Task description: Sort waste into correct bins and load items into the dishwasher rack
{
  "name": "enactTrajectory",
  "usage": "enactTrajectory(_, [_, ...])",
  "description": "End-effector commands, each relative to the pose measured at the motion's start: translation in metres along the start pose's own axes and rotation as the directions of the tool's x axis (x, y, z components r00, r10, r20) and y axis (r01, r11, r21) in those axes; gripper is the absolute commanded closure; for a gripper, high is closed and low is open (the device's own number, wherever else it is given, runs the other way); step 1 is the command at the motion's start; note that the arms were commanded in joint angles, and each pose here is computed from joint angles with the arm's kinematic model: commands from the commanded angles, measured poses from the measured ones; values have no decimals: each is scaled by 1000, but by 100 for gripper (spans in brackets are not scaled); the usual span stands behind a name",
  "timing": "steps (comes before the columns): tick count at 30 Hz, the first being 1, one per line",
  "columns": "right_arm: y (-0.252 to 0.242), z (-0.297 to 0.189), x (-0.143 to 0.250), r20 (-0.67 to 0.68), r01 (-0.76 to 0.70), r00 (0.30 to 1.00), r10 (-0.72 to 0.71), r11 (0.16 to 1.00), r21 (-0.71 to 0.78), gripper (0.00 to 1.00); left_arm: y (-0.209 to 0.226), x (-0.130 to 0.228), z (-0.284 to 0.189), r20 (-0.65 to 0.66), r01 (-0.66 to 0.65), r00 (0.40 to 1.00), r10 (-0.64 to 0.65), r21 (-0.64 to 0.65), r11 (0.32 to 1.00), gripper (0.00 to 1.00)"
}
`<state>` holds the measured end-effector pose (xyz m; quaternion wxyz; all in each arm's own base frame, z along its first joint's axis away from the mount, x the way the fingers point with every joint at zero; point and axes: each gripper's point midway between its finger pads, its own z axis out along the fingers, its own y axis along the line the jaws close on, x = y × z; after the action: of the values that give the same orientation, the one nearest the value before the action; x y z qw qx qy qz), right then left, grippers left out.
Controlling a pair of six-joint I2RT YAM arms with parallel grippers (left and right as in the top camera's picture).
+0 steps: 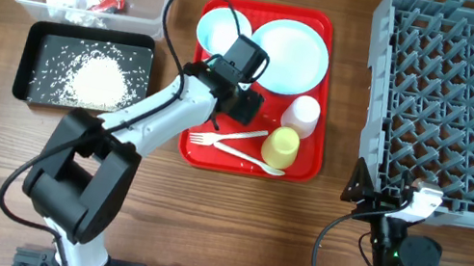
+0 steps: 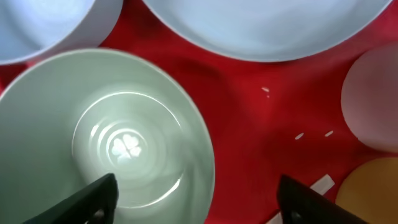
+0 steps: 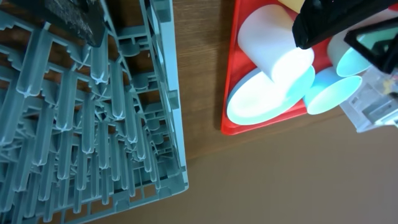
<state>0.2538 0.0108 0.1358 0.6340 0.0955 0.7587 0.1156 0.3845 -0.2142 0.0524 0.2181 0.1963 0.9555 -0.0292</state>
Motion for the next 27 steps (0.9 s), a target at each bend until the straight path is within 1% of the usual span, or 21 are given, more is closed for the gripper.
enactTrajectory(1, [3, 0, 1, -9, -142, 990, 142, 990, -16, 0, 4, -39, -63, 123, 202, 970, -209, 73, 977, 0])
enactTrajectory(2, [10, 0, 2, -26, -193, 981, 192, 980, -56, 0, 13, -50, -94, 181, 237, 951, -250, 92, 967, 0])
enactTrajectory(5, [42, -6, 1, -82, -190, 981, 176, 956, -223, 0, 37, -58, -144, 273, 274, 917, -290, 99, 957, 0])
enactTrajectory(7, [58, -12, -13, -75, -139, 990, 122, 945, -295, 1, 58, -55, -175, 321, 311, 890, -325, 94, 946, 0])
enactTrajectory(9, [68, -20, -40, -49, -74, 997, 62, 949, -307, 0, 78, -47, -195, 340, 353, 870, -357, 78, 933, 0])
enactTrajectory(12, [77, -27, -73, -42, 10, 999, -23, 955, -297, 0, 96, -35, -202, 326, 393, 862, -388, 52, 918, 0])
enactTrajectory(14, [85, -27, -100, -68, 54, 995, -77, 956, -290, 0, 107, -25, -199, 297, 422, 862, -410, 28, 906, 0])
enactTrajectory(16, [95, -19, -128, -124, 59, 987, -98, 957, -283, 0, 117, -13, -195, 262, 448, 863, -433, 2, 894, 0])
enactTrajectory(18, [104, -6, -152, -210, 43, 972, -105, 959, -281, 0, 123, -5, -194, 240, 465, 861, -448, -16, 885, 0])
enactTrajectory(19, [112, 2, -160, -259, 48, 957, -130, 952, -303, 0, 126, -3, -194, 237, 469, 860, -451, -24, 883, 0])
enactTrajectory(21, [119, 21, -170, -376, 12, 918, -129, 955, -297, 0, 130, -1, -194, 232, 478, 857, -459, -30, 878, 0])
enactTrajectory(23, [126, 43, -166, -515, 18, 839, -179, 953, -302, 0, 131, 0, -194, 231, 481, 856, -462, -33, 876, 0])
enactTrajectory(26, [139, 72, -145, -664, 18, 712, -228, 952, -307, 0, 131, 0, -194, 232, 482, 856, -462, -32, 876, 0])
enactTrajectory(27, [143, 84, -127, -726, 35, 642, -246, 956, -293, 0, 131, 0, -194, 232, 482, 856, -462, -32, 876, 0])
